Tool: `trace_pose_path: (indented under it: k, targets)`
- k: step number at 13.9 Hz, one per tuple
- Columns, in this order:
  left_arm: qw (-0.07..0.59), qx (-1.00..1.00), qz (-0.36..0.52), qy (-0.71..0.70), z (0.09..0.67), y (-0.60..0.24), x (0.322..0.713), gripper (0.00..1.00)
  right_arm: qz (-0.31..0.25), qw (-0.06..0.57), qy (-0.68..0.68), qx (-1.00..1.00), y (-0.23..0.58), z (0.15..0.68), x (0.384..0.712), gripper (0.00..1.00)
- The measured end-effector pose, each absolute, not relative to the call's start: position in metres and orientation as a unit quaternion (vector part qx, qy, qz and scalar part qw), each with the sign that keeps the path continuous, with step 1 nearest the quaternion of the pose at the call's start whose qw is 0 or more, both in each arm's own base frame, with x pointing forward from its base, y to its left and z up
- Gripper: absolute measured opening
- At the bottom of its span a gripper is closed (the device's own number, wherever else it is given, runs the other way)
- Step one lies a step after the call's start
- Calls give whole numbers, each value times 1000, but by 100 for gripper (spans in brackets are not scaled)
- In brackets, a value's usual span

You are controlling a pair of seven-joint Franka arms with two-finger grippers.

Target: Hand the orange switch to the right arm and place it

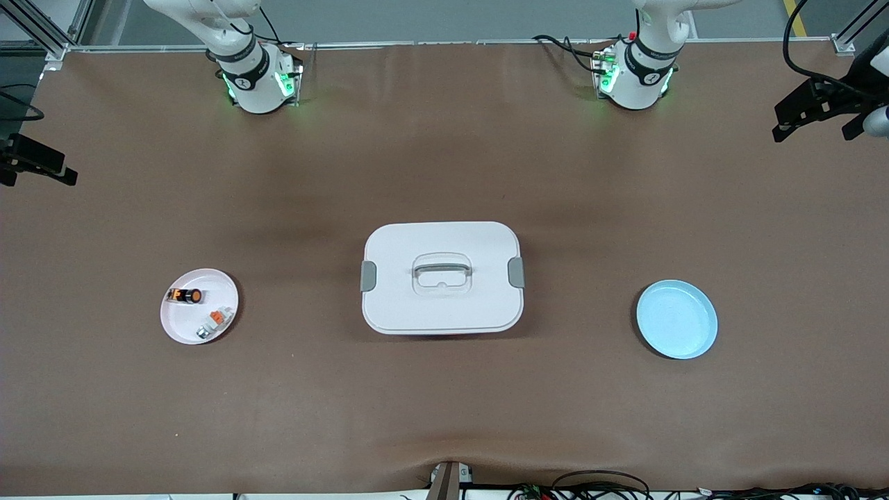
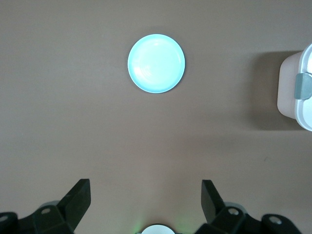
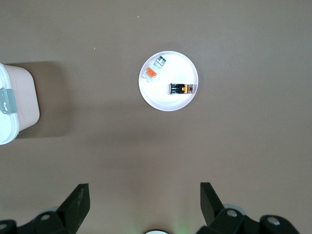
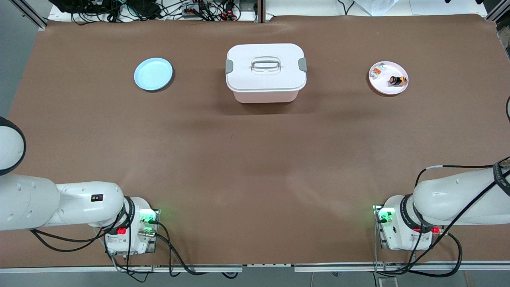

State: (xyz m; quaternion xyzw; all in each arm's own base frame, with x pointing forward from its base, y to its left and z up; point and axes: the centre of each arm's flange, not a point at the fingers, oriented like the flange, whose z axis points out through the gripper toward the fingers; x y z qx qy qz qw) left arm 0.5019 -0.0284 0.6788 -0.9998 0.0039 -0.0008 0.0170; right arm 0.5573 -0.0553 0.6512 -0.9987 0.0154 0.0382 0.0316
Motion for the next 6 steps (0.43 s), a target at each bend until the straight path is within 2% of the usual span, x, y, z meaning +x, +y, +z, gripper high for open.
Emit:
trace_pose_path:
  k: [6]
  targets:
    - [17, -1000, 0, 1, 679, -26, 502, 100, 38, 32, 16, -999, -56, 651, 557, 100]
